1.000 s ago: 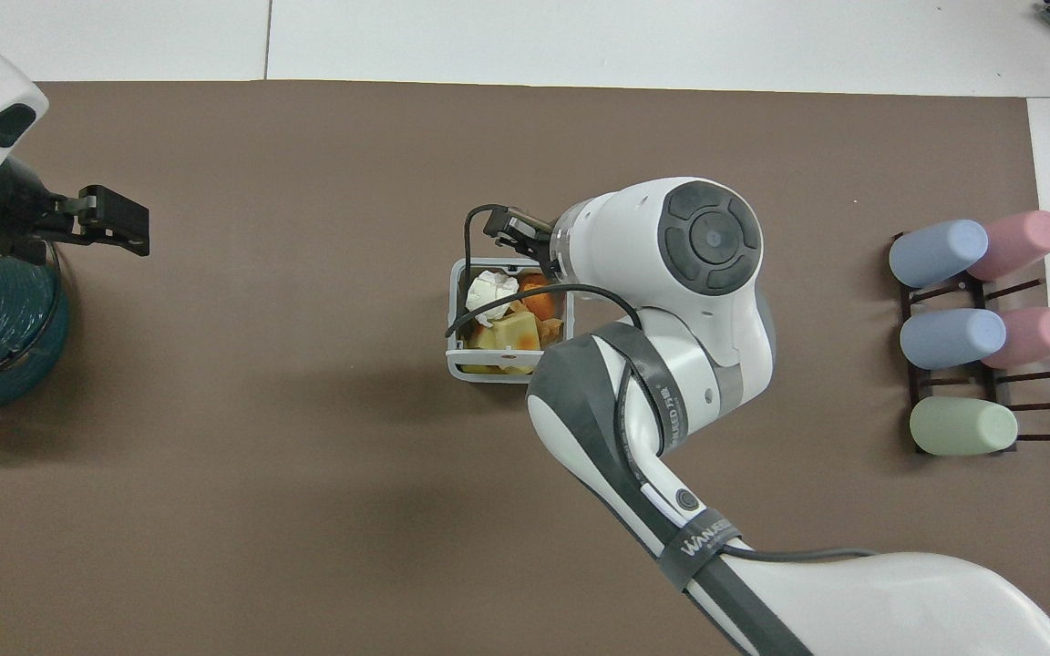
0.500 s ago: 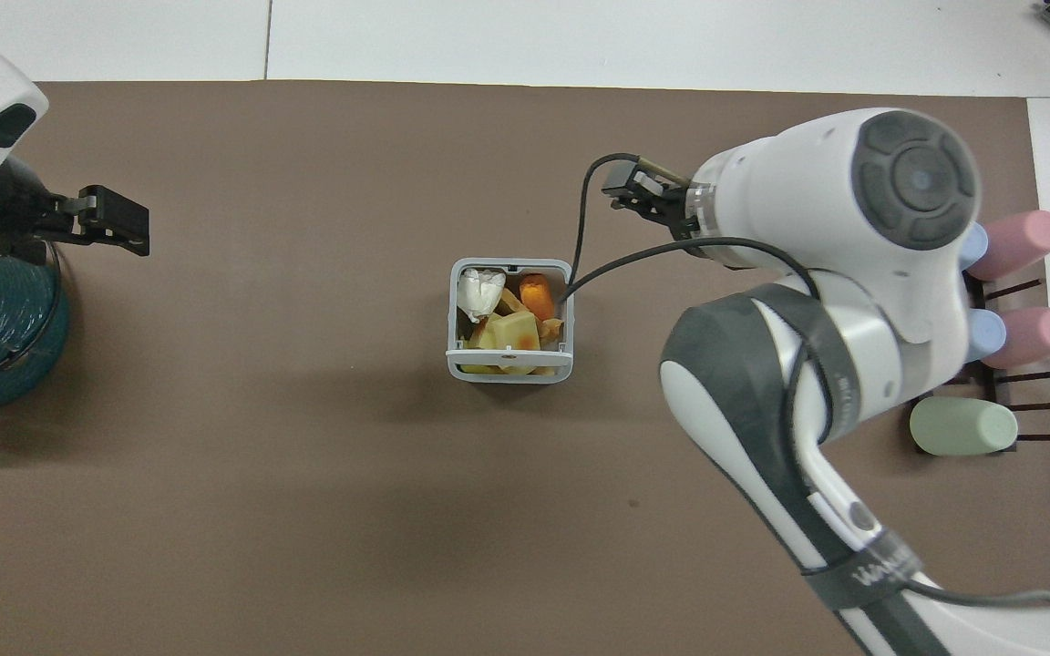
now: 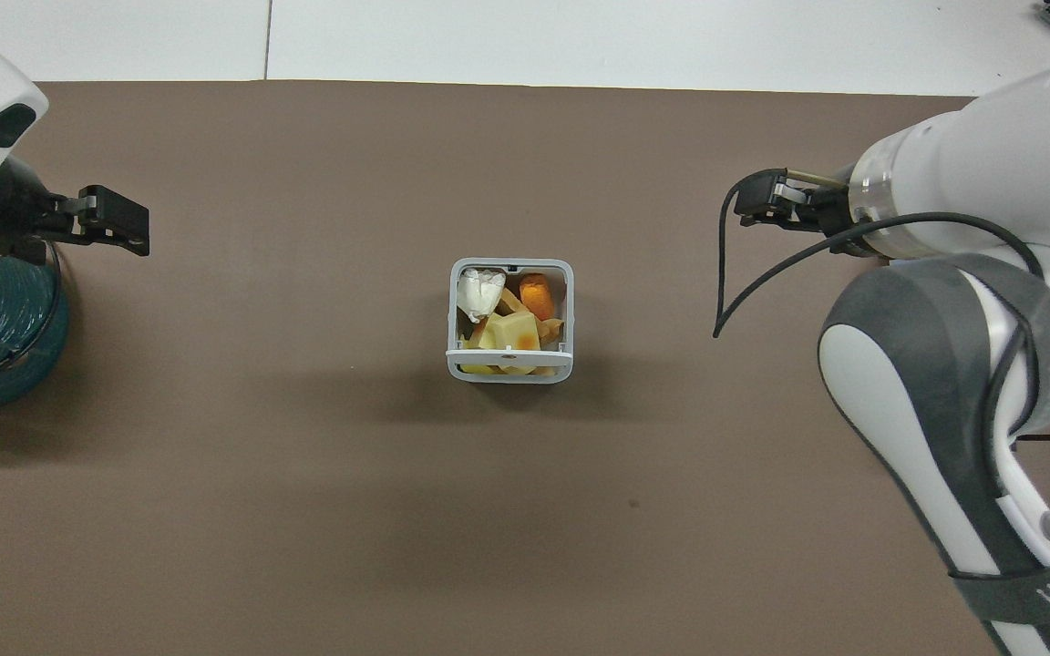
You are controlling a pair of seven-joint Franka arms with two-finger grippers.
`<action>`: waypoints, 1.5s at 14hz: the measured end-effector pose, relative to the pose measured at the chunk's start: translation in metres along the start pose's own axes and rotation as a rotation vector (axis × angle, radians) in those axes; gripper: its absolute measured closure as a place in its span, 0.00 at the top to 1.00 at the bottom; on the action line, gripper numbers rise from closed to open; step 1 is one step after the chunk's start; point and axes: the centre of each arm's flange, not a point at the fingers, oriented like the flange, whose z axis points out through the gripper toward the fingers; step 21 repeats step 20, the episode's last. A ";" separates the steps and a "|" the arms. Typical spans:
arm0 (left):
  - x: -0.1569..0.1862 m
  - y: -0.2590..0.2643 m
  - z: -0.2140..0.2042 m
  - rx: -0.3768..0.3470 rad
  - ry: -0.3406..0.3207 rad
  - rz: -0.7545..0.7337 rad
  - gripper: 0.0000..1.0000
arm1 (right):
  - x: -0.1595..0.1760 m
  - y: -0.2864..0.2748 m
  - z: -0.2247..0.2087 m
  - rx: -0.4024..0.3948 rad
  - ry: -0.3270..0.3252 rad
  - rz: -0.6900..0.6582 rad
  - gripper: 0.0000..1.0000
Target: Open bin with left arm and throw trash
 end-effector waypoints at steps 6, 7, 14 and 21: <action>0.000 0.000 0.000 0.000 0.000 0.000 1.00 | -0.017 0.084 -0.025 -0.045 -0.099 -0.101 1.00; 0.000 0.000 0.000 0.000 0.000 0.000 1.00 | -0.020 0.085 -0.024 -0.048 -0.116 -0.099 1.00; 0.000 0.000 0.000 0.000 0.000 0.000 1.00 | -0.027 0.075 -0.030 -0.054 -0.151 -0.111 1.00; 0.000 0.000 0.000 0.000 0.000 0.000 1.00 | -0.029 0.075 -0.029 -0.056 -0.163 -0.112 1.00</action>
